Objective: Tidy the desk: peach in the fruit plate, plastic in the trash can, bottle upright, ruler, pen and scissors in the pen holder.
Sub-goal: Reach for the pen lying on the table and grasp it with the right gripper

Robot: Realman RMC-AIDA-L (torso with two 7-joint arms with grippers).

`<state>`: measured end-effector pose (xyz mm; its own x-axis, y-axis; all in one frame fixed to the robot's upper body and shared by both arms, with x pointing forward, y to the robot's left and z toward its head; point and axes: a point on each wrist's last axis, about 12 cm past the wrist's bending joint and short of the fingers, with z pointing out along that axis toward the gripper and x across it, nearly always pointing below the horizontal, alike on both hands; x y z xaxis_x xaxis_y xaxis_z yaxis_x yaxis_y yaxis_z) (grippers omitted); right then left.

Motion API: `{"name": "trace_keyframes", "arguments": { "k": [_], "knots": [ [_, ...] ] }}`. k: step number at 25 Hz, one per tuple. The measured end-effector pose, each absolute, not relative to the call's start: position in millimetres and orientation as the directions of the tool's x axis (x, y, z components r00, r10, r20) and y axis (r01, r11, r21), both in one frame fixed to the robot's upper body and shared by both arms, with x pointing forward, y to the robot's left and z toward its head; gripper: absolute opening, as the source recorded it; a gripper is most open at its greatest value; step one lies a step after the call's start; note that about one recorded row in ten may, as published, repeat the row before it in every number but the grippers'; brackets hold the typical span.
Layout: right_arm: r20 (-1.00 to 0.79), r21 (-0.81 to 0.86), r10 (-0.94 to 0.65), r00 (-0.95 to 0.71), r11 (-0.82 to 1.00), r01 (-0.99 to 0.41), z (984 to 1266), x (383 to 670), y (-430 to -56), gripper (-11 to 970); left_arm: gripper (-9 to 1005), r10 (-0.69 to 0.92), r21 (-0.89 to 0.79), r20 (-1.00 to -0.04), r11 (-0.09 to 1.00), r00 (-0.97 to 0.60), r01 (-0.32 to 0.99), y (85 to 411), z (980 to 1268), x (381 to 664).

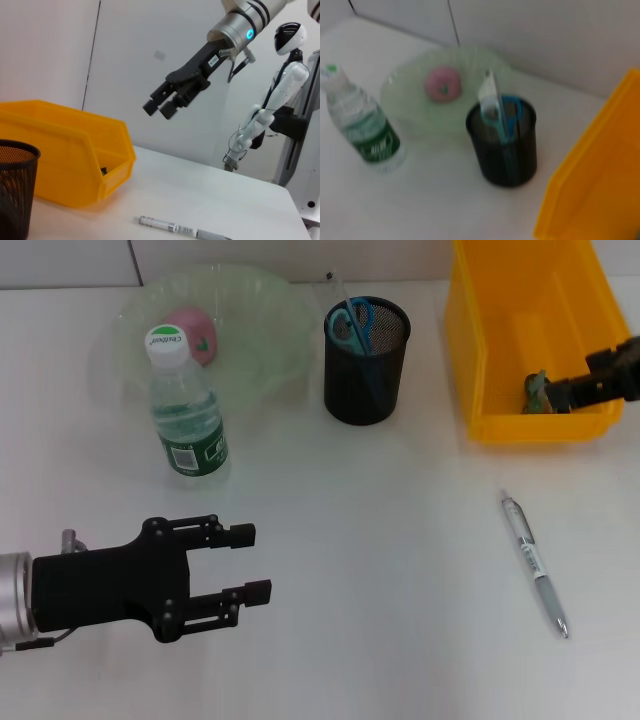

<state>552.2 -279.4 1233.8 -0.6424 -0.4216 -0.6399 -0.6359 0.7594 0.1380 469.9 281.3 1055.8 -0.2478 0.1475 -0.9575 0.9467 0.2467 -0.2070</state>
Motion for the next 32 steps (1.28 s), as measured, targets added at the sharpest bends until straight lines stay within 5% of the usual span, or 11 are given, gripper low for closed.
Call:
{"name": "trace_keyframes", "arguments": {
  "k": [9,26,32],
  "knots": [
    [-0.388,0.121,-0.525,-0.758,0.786,-0.606,1217,549,-256,702,640,0.192,-0.197,-0.951,0.232,-0.244,0.953,285,1056,473],
    [-0.197,0.127,-0.548,-0.813,0.808,-0.575,1143,552,-224,702,640,0.209,-0.183,-0.950,0.237,-0.234,0.954,283,1057,477],
    [-0.170,0.100,-0.559,-0.812,0.810,-0.578,1143,552,-218,703,640,0.205,-0.183,-0.951,0.225,-0.230,0.957,278,1057,478]
  ]
}}
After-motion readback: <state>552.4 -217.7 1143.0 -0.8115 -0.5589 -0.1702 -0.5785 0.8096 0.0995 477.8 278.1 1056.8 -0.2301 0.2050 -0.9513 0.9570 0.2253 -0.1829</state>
